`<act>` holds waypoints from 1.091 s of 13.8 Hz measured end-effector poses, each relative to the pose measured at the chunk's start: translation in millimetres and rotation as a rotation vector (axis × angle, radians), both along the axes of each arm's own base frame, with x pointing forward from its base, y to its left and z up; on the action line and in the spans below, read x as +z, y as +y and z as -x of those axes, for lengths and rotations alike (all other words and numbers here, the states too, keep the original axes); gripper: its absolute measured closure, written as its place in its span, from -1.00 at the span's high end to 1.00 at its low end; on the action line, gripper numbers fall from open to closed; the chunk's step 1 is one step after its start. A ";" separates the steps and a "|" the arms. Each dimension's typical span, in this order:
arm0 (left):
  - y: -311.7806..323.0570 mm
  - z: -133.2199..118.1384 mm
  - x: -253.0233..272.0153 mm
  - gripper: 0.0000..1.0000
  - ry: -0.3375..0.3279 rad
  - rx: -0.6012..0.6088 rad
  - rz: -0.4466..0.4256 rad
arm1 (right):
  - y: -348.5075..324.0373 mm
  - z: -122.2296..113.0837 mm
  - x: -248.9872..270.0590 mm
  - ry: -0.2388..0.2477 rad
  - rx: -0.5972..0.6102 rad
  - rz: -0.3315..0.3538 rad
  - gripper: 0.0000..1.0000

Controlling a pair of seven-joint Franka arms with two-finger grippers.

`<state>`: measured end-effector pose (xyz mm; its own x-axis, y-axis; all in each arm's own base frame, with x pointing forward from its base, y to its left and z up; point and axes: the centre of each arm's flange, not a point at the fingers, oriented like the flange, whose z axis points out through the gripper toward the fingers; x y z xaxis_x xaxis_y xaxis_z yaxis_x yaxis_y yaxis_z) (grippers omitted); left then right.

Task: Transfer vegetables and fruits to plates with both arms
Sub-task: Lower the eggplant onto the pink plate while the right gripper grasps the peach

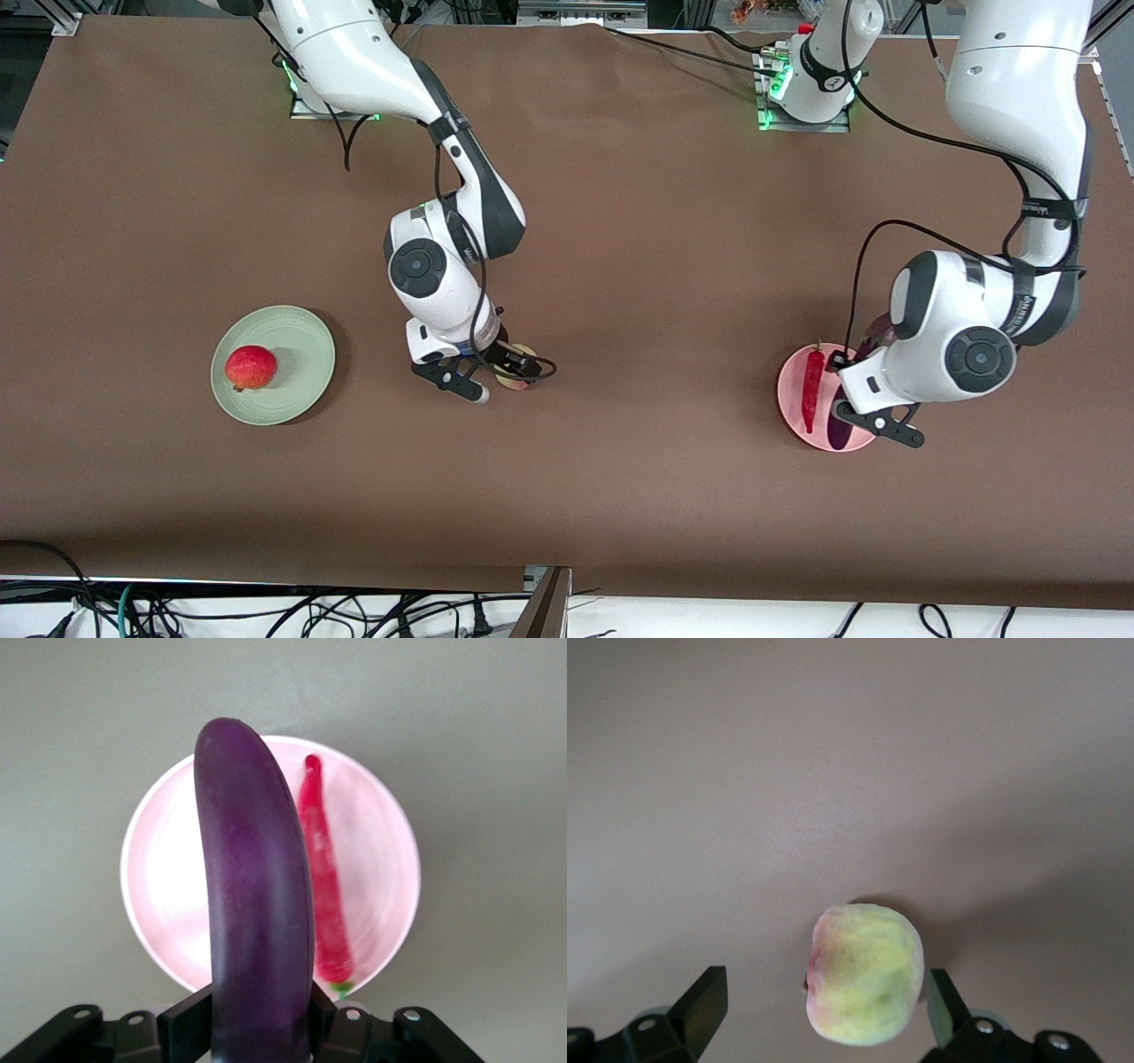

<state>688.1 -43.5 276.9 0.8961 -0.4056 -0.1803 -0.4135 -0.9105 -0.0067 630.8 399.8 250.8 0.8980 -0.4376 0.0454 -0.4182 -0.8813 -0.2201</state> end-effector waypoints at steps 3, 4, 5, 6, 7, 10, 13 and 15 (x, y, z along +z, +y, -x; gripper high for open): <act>11.1 -1.8 -8.4 -0.36 -0.002 -0.077 0.018 | 0.5 1.8 -25.6 0.002 -0.003 0.018 1.00; 10.8 -1.5 -17.3 -0.41 0.006 -0.103 0.023 | 0.6 2.7 -31.7 0.006 -0.002 0.023 1.00; 12.4 -2.0 -25.7 -0.45 0.008 -0.121 0.028 | 0.9 3.7 -36.7 0.010 -0.001 0.027 1.00; 16.2 -2.5 -31.9 -0.45 0.010 -0.134 0.032 | 1.2 4.7 -40.9 0.014 0.000 0.031 1.00; 20.1 -3.2 -36.1 -0.45 0.008 -0.148 0.037 | 2.4 6.1 -45.0 0.016 0.003 0.034 1.00; 21.1 -4.3 -41.8 -0.40 0.003 -0.178 0.045 | 10.8 11.8 -56.7 0.004 0.014 0.037 0.87; 18.8 -4.1 -44.0 0.17 0.005 -0.185 0.048 | 13.7 13.2 -58.6 -0.001 0.021 0.041 0.50; 18.6 -4.2 -43.9 0.58 0.004 -0.186 0.049 | 6.0 8.5 -50.9 0.028 0.035 0.065 0.44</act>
